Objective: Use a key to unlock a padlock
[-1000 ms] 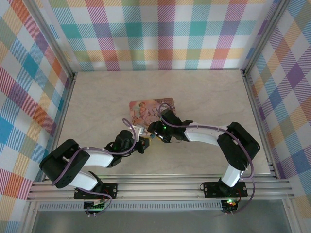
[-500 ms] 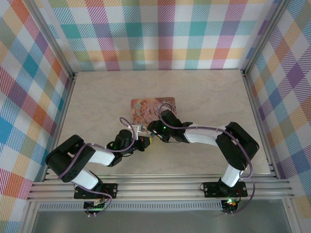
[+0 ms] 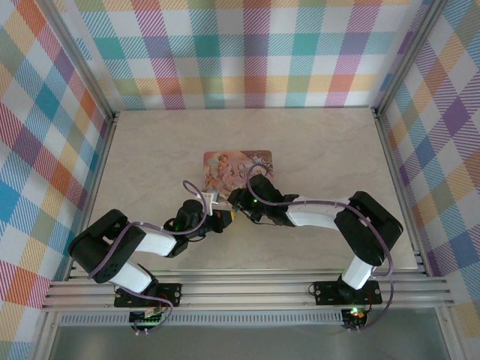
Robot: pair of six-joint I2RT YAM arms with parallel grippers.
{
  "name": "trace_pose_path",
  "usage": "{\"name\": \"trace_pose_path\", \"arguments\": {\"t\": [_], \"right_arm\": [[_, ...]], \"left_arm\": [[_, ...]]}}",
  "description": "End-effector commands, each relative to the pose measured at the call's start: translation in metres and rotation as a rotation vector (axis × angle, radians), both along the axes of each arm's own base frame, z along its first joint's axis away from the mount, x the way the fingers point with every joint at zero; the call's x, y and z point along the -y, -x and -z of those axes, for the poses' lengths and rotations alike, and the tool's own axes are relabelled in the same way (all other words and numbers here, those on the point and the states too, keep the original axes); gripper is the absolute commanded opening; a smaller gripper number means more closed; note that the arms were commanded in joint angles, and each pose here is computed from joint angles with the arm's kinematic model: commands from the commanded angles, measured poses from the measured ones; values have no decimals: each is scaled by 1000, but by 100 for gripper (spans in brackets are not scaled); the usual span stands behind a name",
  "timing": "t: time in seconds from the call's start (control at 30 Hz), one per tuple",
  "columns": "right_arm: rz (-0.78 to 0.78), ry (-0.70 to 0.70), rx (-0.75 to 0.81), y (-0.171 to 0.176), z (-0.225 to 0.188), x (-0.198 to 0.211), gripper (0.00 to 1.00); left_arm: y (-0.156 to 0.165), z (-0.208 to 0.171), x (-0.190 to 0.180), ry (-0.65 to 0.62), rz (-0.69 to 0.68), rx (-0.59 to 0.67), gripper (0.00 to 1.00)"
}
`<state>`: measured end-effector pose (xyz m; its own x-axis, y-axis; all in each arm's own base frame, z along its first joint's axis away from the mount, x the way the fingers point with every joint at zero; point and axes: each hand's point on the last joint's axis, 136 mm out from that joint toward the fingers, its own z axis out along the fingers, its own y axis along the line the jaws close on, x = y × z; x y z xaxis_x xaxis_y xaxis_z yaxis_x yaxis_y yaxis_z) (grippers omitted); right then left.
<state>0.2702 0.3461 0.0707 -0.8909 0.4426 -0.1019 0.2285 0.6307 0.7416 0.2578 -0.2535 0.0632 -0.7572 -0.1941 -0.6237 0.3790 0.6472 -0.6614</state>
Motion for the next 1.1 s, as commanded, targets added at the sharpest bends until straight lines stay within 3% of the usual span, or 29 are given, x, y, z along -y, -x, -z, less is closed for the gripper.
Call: {"name": "trace_pose_path", "arguments": {"t": [0.0, 0.63, 1.07], "right_arm": [[25, 147, -229, 46, 56, 36, 55], [12, 146, -161, 37, 60, 27, 54], [4, 189, -213, 42, 77, 28, 51]], "left_arm": [[-5, -17, 2, 52, 3, 32, 0], [-5, -15, 7, 81, 18, 3, 0], [-7, -17, 6, 94, 15, -4, 0]]}}
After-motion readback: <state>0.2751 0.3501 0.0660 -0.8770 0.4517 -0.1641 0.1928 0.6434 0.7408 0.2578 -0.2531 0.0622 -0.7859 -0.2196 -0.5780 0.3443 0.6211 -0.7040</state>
